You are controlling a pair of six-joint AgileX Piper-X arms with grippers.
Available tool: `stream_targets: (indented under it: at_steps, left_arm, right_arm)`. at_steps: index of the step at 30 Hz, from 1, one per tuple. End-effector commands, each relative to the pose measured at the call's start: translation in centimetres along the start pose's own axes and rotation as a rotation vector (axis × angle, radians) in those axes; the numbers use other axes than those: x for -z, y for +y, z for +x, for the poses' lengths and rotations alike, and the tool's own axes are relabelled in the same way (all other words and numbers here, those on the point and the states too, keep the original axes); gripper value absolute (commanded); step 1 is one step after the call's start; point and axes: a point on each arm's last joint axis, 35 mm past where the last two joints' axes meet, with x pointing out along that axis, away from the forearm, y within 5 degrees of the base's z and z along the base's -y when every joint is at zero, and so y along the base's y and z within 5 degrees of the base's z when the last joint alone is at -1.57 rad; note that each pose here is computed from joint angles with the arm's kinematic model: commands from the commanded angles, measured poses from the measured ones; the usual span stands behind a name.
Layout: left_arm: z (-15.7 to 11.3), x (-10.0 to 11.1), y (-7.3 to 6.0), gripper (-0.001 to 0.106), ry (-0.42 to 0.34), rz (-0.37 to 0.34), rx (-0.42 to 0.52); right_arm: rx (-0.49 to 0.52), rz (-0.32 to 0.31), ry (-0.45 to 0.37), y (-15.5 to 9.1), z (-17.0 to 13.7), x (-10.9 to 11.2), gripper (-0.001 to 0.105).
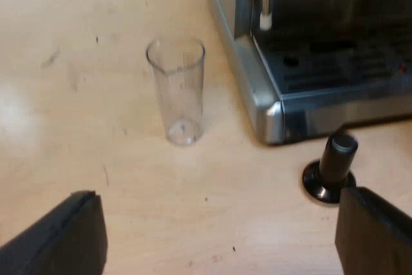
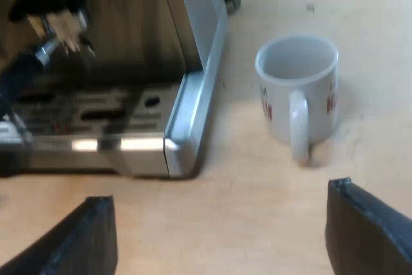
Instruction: Pour the beans into the coffee machine
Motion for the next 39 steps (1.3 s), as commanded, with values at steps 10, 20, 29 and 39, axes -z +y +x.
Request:
stream_targets:
  at_steps: [10, 20, 29, 39]
  left_arm:
    - [0.2, -0.3, 0.0, 0.079, -0.008, -0.019, 0.01]
    - [0.2, -0.3, -0.4, 0.079, 0.007, -0.037, 0.109]
    - [0.2, -0.4, -0.4, 0.079, -0.014, 0.054, 0.106]
    - [0.5, -0.4, 0.0, 0.079, -0.024, 0.033, 0.016]
  right_arm:
    - [-0.056, 0.019, 0.194, 0.3, 1.9, 3.4, 0.069]
    - [-0.048, 0.029, 0.188, 0.3, 2.0, 3.4, 0.069]
    - [-0.045, 0.029, 0.188, 0.3, 2.0, 3.4, 0.069]
    - [-0.045, 0.029, 0.188, 0.3, 2.0, 3.4, 0.069]
